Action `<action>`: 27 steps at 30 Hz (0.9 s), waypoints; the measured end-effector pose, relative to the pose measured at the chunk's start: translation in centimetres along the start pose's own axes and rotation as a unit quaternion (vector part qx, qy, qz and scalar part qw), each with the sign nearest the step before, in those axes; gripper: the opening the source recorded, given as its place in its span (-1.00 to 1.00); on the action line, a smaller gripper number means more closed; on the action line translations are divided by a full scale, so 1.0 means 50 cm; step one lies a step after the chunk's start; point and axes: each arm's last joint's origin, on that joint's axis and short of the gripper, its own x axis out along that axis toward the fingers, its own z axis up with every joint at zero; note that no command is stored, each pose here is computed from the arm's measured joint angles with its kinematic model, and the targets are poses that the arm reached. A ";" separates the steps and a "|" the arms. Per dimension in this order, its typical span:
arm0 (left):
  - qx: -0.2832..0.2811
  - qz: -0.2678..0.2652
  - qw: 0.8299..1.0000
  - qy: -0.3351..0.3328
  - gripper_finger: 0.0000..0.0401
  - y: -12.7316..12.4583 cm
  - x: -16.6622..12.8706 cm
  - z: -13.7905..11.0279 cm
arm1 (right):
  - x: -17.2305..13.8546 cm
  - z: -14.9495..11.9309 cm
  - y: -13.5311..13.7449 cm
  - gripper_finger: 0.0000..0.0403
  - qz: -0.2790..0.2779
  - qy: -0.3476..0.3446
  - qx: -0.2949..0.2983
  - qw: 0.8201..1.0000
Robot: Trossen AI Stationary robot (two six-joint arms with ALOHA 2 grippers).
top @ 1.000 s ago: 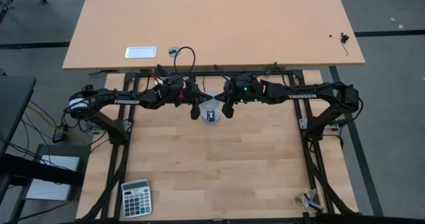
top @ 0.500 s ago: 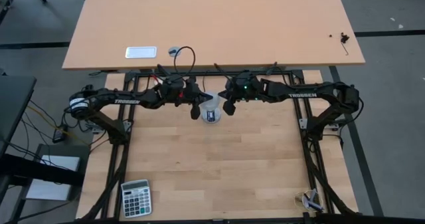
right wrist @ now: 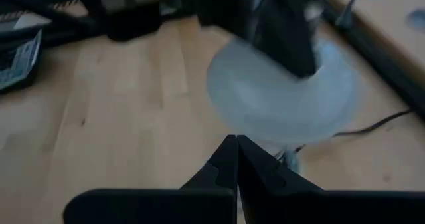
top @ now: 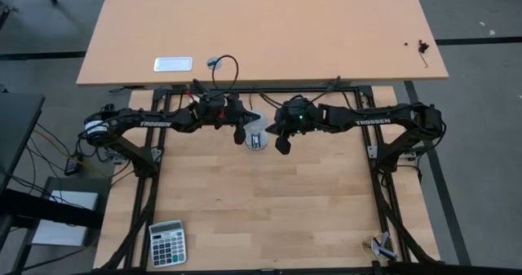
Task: Screw lightbulb
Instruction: Insert the lightbulb into the lamp
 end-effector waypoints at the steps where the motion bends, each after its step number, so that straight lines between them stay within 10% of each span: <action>1: 0.000 0.000 1.000 0.000 -1.00 0.000 0.000 0.000 | -0.005 0.004 0.001 -0.94 -0.007 -0.008 -0.002 1.000; 10: 0.000 -0.002 1.000 0.000 -1.00 0.000 0.000 0.000 | -0.017 0.024 -0.047 -0.94 -0.108 -0.051 -0.003 0.993; 27: -0.001 -0.006 1.000 0.002 -1.00 -0.001 0.000 -0.002 | 0.013 0.009 -0.041 -0.94 -0.033 -0.031 0.008 0.999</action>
